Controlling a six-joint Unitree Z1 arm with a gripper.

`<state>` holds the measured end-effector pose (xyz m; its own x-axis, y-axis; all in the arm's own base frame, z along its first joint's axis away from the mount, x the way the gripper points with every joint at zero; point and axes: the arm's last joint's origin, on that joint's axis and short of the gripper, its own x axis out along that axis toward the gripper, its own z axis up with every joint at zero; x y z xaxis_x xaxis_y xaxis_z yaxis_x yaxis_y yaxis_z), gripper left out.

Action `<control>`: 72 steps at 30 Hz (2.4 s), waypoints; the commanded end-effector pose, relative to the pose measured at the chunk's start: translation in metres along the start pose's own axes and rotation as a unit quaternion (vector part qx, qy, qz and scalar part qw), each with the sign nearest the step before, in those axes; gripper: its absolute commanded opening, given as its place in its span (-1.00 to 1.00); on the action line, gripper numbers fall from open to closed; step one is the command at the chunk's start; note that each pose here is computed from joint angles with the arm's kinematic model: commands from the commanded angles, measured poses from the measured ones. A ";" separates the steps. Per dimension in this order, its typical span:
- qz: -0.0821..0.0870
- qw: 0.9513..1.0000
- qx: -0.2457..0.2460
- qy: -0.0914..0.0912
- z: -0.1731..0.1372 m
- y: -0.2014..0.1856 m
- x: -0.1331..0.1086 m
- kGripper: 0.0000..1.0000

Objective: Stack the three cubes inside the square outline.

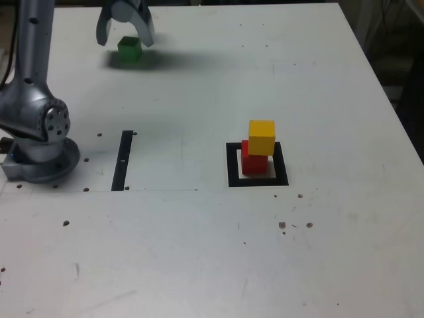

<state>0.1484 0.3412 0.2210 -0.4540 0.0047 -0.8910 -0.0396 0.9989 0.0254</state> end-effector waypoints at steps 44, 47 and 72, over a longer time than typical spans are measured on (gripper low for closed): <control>0.007 1.000 0.001 -0.023 0.013 -0.005 -0.006 -0.37; 0.013 0.999 0.003 -0.030 0.014 -0.009 -0.013 -0.37; 0.057 0.993 0.050 -0.096 0.025 -0.095 -0.089 -0.37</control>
<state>0.2138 0.2533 0.2816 -0.2833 0.1109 -0.9526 0.0890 0.9920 0.0890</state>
